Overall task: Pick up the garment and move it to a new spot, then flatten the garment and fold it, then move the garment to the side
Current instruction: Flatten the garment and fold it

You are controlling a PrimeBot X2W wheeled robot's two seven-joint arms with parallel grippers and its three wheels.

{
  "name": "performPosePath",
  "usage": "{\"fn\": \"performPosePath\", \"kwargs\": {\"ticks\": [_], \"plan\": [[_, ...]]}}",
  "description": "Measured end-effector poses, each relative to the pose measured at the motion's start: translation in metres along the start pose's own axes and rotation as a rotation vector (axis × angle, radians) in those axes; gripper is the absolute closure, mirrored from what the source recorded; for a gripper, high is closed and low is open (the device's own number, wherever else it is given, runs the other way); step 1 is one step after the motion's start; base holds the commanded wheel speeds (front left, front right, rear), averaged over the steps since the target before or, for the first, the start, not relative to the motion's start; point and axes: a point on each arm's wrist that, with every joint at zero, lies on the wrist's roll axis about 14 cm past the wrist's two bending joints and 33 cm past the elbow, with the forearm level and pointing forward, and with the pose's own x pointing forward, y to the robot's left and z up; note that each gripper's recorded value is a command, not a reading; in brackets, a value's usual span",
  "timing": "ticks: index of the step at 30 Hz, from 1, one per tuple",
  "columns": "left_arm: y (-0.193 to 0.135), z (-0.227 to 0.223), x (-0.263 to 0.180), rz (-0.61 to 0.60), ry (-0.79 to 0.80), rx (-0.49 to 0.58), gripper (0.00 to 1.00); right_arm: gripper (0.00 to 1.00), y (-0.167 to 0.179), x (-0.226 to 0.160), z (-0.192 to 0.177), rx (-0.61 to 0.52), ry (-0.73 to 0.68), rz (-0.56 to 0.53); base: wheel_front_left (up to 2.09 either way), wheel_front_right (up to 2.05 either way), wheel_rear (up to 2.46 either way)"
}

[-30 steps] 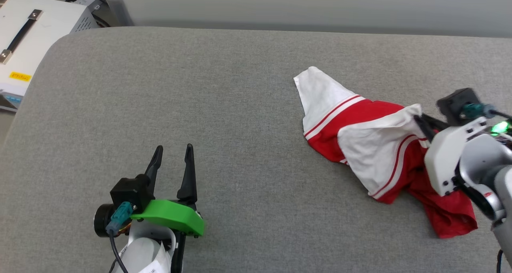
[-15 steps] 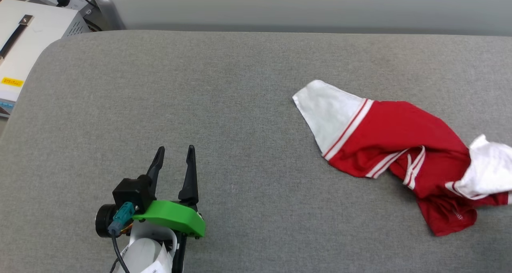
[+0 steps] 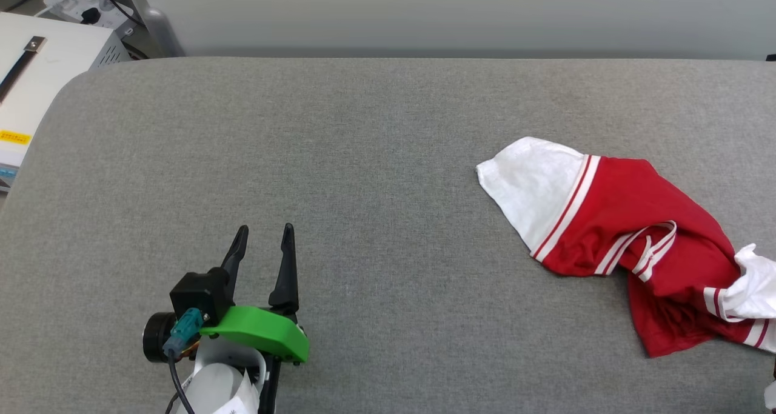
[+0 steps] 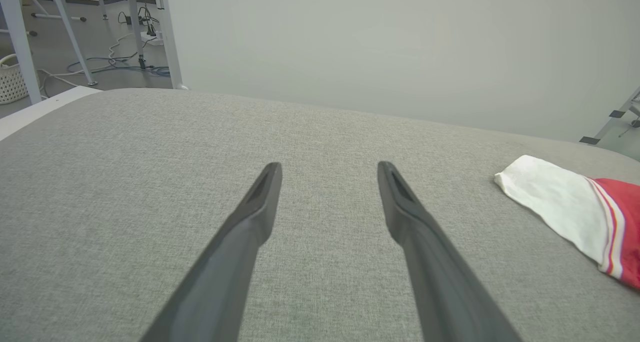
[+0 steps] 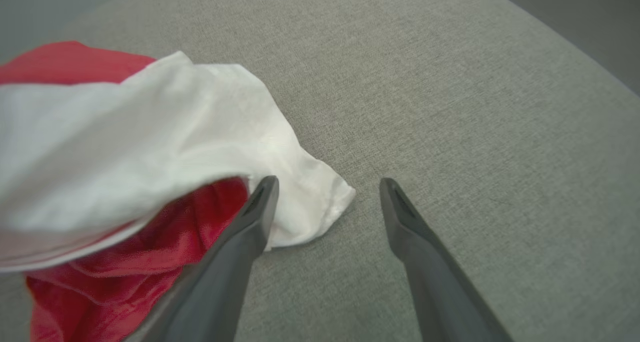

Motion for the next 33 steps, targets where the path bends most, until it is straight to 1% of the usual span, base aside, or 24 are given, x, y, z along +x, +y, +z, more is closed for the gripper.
{"fn": "performPosePath", "kwargs": {"ticks": [3, 6, 9, 12, 16, 20, 24, 28, 33], "plan": [[-0.001, 0.003, -0.001, -0.004, -0.007, 0.004, 0.00, 0.00, 0.008, -0.004, 0.027, -0.008, -0.141, 0.026, 0.00, 0.00, 0.00], [-0.001, 0.007, -0.003, -0.008, -0.016, 0.009, 0.00, 0.00, 0.022, -0.010, 0.051, -0.019, -0.250, 0.063, 0.00, 0.00, 0.00], [-0.002, 0.007, -0.006, -0.012, -0.017, 0.013, 0.00, 0.00, 0.042, -0.020, 0.070, -0.052, -0.337, 0.121, 0.00, 0.00, 0.00], [-0.003, 0.012, -0.006, -0.018, -0.029, 0.018, 0.00, 0.00, 0.064, -0.034, 0.080, -0.093, -0.387, 0.186, 0.00, 0.00, 0.00], [-0.006, 0.019, -0.007, -0.030, -0.045, 0.026, 0.00, 0.00, 0.094, -0.054, 0.082, -0.151, -0.418, 0.279, 0.00, 0.00, 0.00], [-0.010, 0.021, -0.006, -0.048, -0.047, 0.035, 0.00, 0.00, 0.116, -0.071, 0.076, -0.181, -0.412, 0.353, 0.00, 0.00, 0.00], [-0.014, 0.020, -0.001, -0.076, -0.029, 0.063, 0.00, 0.00, 0.130, -0.082, 0.072, -0.193, -0.405, 0.403, 0.00, 0.00, 0.00], [-0.032, 0.024, 0.017, -0.155, -0.016, 0.098, 0.00, 0.00, 0.141, -0.086, 0.074, -0.198, -0.405, 0.434, 0.00, 0.00, 0.00], [-0.073, 0.024, 0.048, -0.305, 0.042, 0.139, 0.00, 0.00, 0.153, -0.085, 0.074, -0.219, -0.397, 0.466, 0.00, 0.00, 0.00]]}}
